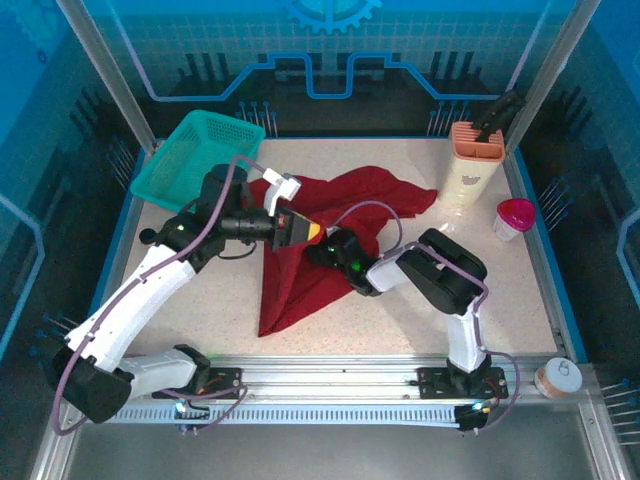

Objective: Fold the inside-out t-shirt

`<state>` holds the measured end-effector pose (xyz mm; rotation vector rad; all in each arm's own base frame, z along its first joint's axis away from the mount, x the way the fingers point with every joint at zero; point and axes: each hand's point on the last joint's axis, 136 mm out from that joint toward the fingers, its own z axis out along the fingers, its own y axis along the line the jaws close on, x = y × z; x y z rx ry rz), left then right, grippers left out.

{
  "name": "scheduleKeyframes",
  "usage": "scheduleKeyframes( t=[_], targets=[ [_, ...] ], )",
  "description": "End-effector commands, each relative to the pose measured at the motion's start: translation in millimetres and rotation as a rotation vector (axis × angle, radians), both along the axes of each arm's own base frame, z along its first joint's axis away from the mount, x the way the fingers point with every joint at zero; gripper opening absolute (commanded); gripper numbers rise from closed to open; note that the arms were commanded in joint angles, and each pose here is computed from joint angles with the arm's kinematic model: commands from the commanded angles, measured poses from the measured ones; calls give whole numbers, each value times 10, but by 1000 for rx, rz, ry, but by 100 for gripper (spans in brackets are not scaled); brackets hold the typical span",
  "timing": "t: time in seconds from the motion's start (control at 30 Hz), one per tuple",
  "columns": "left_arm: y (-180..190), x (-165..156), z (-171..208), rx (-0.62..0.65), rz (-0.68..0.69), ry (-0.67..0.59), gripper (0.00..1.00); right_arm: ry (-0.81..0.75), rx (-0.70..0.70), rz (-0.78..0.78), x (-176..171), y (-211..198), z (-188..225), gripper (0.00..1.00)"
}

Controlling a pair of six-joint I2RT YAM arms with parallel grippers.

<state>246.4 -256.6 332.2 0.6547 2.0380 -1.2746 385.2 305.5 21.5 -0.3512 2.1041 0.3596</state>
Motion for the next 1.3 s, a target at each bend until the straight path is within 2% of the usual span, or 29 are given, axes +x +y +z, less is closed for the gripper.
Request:
scheduleKeyframes(
  t=[0.0,0.1,0.13,0.2,0.33,0.4,0.57,0.63,0.73,0.87,1.0,1.07,1.1,1.17,1.27],
  targets=[
    [92,-42,366,-94,5,-55,0,129,-10,76,-224,-59,-324,52],
    [240,80,292,-93,74,-36,0,65,52,207,-294,-23,-78,8],
    [309,140,254,-98,106,-21,0,25,104,265,-317,-5,97,0],
    [466,274,145,-113,182,31,0,-66,220,365,-377,-17,482,0],
    [798,591,-119,-221,315,257,0,-377,421,604,-579,-145,1392,0],
    [909,661,-217,-218,369,272,0,-450,470,668,-604,-217,1688,0],
    [1262,758,-596,-43,563,256,0,-606,478,878,-841,-221,2290,0],
    [1435,796,-844,50,662,268,0,-664,476,974,-993,-229,2526,0],
    [1583,806,-1248,110,747,306,0,-706,476,1127,-1247,-240,2800,0],
    [1567,767,-1879,120,758,430,0,-695,480,1292,-1544,-242,3021,0],
    [1447,583,-2530,188,712,576,2,-657,495,1327,-1622,-209,2996,0],
    [1378,470,-2706,227,687,604,5,-640,502,1319,-1619,-190,2924,0],
    [1345,417,-2755,245,678,607,11,-641,506,1296,-1599,-193,2908,0],
    [1302,329,-2762,271,662,602,31,-653,512,1240,-1542,-223,2921,0],
    [1173,235,-2449,224,595,557,38,-663,514,1186,-1457,-298,2987,0]
  ],
)
